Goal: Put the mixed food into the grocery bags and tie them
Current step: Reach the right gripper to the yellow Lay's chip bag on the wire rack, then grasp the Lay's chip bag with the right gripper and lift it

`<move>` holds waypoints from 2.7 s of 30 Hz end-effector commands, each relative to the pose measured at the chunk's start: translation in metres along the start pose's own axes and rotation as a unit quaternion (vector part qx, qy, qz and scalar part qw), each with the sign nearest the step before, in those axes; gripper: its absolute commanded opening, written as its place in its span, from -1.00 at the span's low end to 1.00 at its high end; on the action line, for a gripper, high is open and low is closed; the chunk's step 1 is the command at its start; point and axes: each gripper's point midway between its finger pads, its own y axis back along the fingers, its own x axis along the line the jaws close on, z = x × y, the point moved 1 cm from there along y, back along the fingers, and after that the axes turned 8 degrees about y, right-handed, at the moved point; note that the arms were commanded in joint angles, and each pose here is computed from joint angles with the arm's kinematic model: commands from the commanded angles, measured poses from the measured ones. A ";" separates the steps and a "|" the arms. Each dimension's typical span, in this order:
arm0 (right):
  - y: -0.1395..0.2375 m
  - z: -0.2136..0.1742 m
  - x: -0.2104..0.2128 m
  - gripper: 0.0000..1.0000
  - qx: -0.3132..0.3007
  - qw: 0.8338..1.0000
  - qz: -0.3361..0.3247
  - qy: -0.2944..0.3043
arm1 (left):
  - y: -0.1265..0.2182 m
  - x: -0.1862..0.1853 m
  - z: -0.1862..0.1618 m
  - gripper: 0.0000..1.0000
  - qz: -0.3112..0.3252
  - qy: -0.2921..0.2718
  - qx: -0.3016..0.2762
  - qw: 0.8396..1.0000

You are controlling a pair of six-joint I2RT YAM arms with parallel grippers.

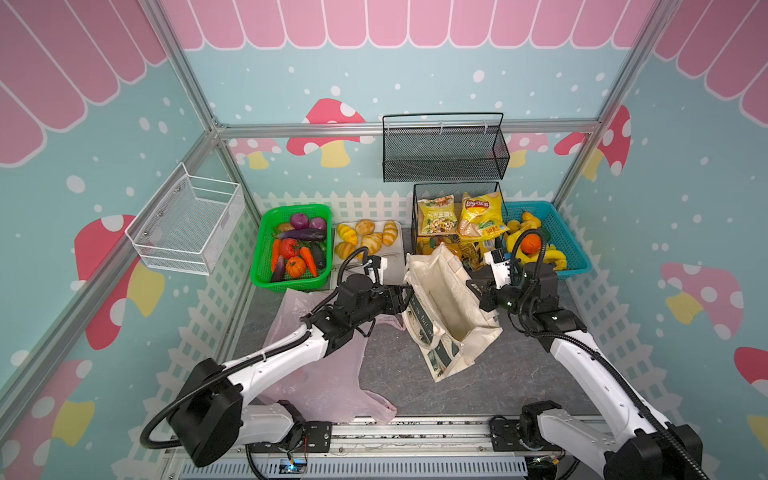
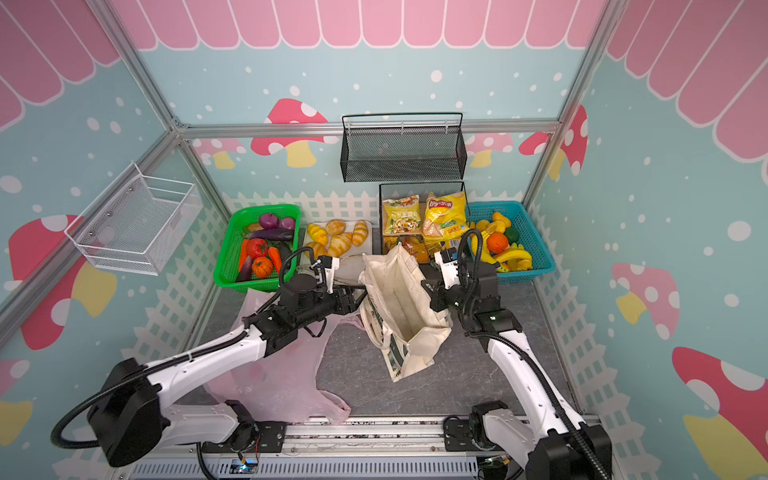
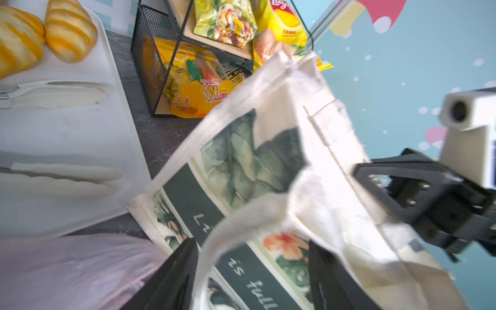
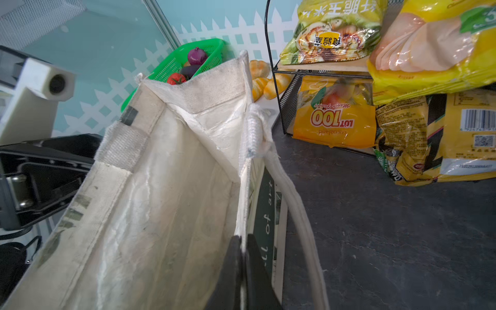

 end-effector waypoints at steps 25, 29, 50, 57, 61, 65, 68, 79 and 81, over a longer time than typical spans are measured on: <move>0.049 0.110 -0.075 0.52 -0.172 0.971 -0.164 0.001 | -0.023 -0.016 -0.011 -1.00 0.026 0.077 0.047 0.996; 0.035 0.115 -0.128 0.66 -0.157 0.964 -0.207 -0.053 | -0.019 -0.010 -0.010 -1.00 0.019 0.080 0.038 0.996; -0.054 0.088 -0.205 0.33 -0.132 0.956 -0.202 -0.168 | -0.022 -0.009 -0.003 -1.00 0.002 0.073 0.038 0.997; -0.054 0.100 -0.201 -0.46 -0.154 0.959 -0.187 -0.149 | -0.022 -0.009 -0.004 -1.00 -0.001 0.071 0.037 0.997; -0.031 0.111 -0.178 -0.81 -0.179 0.960 -0.172 -0.126 | -0.022 -0.010 -0.002 -1.00 -0.005 0.069 0.035 0.997; 0.003 0.123 -0.145 -0.99 -0.201 0.963 -0.159 -0.088 | -0.022 -0.011 0.000 -1.00 -0.007 0.067 0.034 0.997; 0.031 0.125 -0.125 -1.00 -0.194 0.963 -0.178 -0.060 | -0.023 -0.011 0.000 -1.00 -0.008 0.067 0.034 0.997; 0.113 0.155 0.022 -1.00 -0.174 0.982 -0.005 0.077 | -0.028 -0.010 -0.004 -1.00 -0.013 0.066 0.043 0.997; 0.119 0.156 0.046 -1.00 -0.173 0.980 0.042 0.092 | -0.030 -0.012 -0.004 -1.00 -0.018 0.067 0.046 0.997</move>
